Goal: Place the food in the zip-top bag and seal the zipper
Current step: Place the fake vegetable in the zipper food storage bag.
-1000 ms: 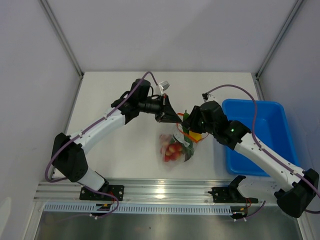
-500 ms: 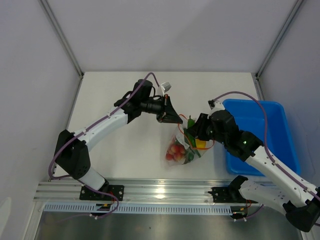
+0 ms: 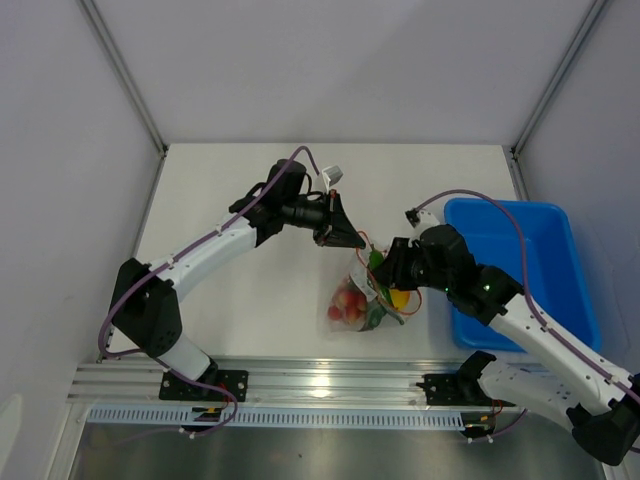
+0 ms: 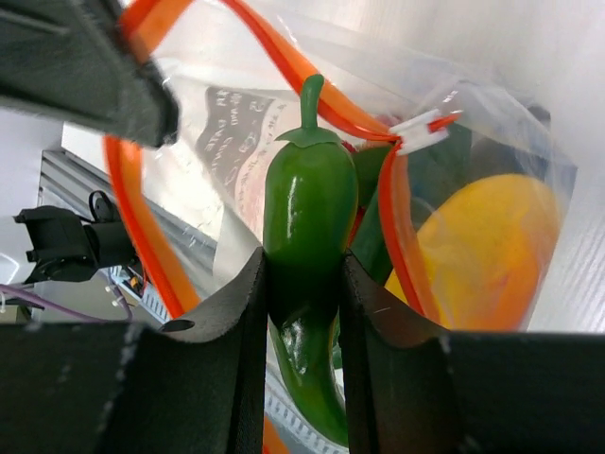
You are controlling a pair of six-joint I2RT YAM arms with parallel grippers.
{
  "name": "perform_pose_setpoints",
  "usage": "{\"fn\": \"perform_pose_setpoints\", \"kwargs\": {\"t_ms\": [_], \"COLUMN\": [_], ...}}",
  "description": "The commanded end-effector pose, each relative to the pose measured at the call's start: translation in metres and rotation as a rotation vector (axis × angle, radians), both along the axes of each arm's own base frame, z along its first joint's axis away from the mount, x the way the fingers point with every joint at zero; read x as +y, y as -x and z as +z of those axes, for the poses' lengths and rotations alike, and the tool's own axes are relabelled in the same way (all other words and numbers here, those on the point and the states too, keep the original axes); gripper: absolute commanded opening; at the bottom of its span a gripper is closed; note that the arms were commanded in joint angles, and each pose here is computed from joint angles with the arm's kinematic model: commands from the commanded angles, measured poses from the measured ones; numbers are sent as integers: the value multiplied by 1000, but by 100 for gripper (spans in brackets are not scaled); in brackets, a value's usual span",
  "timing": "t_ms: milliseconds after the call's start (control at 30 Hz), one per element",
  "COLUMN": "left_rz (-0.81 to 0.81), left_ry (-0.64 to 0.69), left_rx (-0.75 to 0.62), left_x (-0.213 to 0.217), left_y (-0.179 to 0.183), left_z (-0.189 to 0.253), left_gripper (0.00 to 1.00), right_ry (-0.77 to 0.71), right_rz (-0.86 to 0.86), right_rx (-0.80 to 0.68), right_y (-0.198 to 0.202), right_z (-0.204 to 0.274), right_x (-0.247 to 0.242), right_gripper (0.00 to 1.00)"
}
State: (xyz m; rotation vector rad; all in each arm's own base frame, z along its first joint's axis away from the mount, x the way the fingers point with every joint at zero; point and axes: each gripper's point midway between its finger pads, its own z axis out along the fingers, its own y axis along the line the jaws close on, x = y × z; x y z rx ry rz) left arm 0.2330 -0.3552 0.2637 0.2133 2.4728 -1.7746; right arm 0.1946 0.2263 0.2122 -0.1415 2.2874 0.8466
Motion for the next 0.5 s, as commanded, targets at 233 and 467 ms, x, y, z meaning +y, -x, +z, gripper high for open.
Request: {"fn": "perform_pose_setpoints", "kwargs": {"t_ms": [233, 467], "left_rz": [-14, -16], "left_ry": [38, 45], "left_rx": [-50, -55], "left_x": [-1, -1], "left_y": [-3, -2], "left_z": [15, 19], "left_gripper": [0, 1], "right_ry": [-16, 11], "right_rz": [34, 77], "right_rx": [-67, -39], "right_y": [17, 24], "right_z": [18, 9], "right_x": [-16, -16], "right_gripper": [0, 0]}}
